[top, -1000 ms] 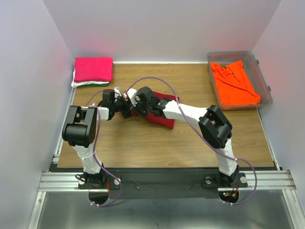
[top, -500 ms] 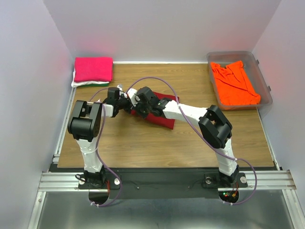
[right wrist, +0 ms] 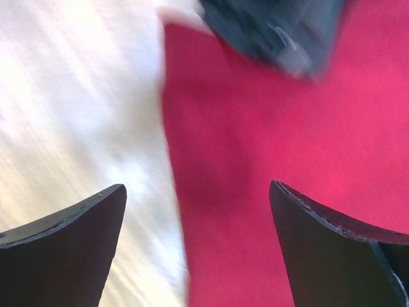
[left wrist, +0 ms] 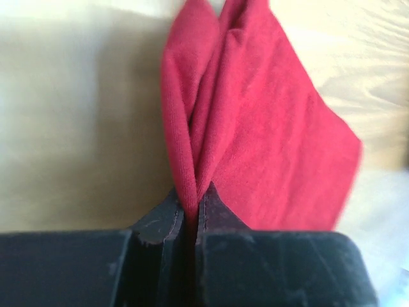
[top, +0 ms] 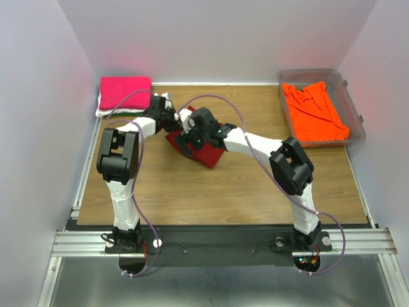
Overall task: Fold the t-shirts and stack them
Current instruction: Neatly place the folded tshirt to the corner
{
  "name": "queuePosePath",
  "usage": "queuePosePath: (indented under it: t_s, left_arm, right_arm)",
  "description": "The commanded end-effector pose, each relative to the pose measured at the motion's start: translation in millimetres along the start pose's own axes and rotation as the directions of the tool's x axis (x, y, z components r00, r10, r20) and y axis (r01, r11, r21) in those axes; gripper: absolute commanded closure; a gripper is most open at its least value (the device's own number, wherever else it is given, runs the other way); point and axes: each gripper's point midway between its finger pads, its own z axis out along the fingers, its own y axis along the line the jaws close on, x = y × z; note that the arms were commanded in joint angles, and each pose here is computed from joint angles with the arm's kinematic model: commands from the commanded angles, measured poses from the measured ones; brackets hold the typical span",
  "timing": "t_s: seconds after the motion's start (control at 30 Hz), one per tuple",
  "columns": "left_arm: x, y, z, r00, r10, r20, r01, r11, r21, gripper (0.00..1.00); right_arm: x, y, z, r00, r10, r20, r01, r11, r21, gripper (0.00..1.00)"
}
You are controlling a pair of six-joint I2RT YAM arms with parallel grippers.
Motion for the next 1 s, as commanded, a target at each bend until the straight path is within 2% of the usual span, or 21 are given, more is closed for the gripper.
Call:
queuePosePath:
  t_s: [0.0,0.2,0.3,0.4,0.53,0.77,0.9,0.97]
  left_arm:
    - [-34,31,-7,0.974,0.227,-0.010,-0.224,0.955,-0.196,1.00]
    - [-104,39,-12,0.902,0.430,0.024,-0.394,0.846,-0.360,1.00]
    - [-144,45,-17,0.868,0.494,0.038,-0.429,0.787,-0.444,1.00]
    - [-184,40,-24,0.839,0.536,0.094,-0.432,0.760,-0.485,1.00]
    - [-226,27,-35,0.775,0.614,0.149,-0.460,0.710,-0.534,0.91]
    - [-281,19,-61,0.691,0.684,0.235,-0.443,0.657,-0.610,0.95]
    - [-310,5,-90,0.617,0.728,0.298,-0.434,0.632,-0.643,0.96]
    - [-317,0,-100,0.596,0.742,0.308,-0.432,0.619,-0.656,0.97]
  right_arm:
    - [-32,-64,-44,0.987,0.110,0.116,-0.117,0.991,0.062,0.00]
    - [-20,-106,-85,0.978,0.170,0.121,-0.181,0.980,0.088,0.00]
    - [-3,-119,-96,0.977,0.190,0.101,-0.201,0.973,0.113,0.00]
    - [9,-116,-98,0.977,0.201,0.077,-0.208,0.973,0.103,0.00]
    - [14,-116,-96,0.977,0.205,0.065,-0.211,0.973,0.095,0.00]
    - [14,-114,-92,0.976,0.209,0.061,-0.214,0.974,0.073,0.00]
    - [19,-114,-90,0.976,0.211,0.050,-0.215,0.974,0.070,0.00]
    - [22,-111,-88,0.976,0.215,0.043,-0.217,0.974,0.064,0.00]
